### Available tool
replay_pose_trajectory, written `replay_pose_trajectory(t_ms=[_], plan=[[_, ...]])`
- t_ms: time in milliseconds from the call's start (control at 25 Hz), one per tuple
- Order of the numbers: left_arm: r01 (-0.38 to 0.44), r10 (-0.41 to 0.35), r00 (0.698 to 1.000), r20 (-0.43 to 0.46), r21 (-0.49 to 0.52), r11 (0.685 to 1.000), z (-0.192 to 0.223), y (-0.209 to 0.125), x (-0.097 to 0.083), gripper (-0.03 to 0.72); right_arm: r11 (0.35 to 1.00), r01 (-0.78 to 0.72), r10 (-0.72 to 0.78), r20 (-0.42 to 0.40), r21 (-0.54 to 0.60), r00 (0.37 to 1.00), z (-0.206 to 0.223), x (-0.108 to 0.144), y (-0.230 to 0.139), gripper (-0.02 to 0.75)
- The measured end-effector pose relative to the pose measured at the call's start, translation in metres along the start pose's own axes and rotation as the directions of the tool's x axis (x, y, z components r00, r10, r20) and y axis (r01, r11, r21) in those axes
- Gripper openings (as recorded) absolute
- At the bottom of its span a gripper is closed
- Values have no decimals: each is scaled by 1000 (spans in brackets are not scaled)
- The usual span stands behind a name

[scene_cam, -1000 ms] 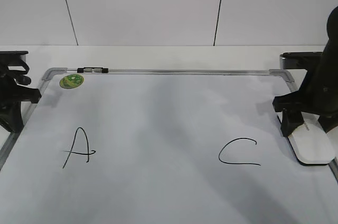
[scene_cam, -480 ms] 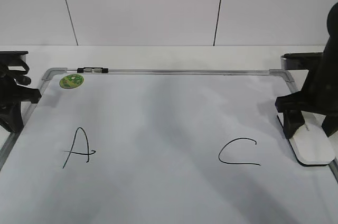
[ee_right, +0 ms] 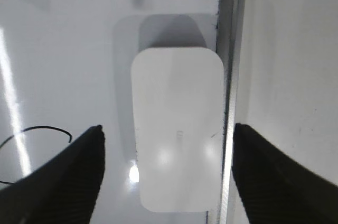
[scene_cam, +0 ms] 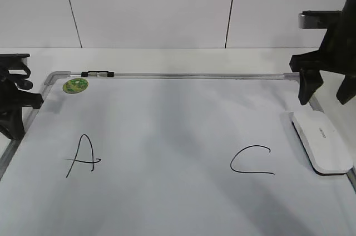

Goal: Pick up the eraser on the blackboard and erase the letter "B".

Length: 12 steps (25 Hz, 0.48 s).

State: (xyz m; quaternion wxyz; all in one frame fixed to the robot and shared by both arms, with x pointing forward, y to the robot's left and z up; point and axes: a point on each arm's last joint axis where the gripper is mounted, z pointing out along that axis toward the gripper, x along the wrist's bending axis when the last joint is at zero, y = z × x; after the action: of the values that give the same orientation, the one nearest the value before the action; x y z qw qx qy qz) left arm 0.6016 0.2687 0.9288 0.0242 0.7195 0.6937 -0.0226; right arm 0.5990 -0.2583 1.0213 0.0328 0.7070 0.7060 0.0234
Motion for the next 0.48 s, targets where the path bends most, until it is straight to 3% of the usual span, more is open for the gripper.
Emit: replay_pose_trajectory(t_ms=[80, 160, 320, 480], plan=[[0, 0, 1000, 0, 0, 1000, 0, 0, 0, 35, 1000, -9, 9, -24, -10, 1000, -4, 2, 2, 571], [-9, 9, 1000, 0, 0, 1000, 0, 0, 0, 99, 1000, -15, 15, -41, -8, 999, -5, 4, 2, 569], [-15, 15, 1000, 1, 14, 1000, 0, 0, 0, 295, 1000, -20, 19, -52, -12, 998, -8, 4, 1, 568], [-21, 21, 1000, 5, 19, 1000, -15, 8, -2, 349, 999, -22, 21, -56, -30, 998, -15, 3, -1, 566]])
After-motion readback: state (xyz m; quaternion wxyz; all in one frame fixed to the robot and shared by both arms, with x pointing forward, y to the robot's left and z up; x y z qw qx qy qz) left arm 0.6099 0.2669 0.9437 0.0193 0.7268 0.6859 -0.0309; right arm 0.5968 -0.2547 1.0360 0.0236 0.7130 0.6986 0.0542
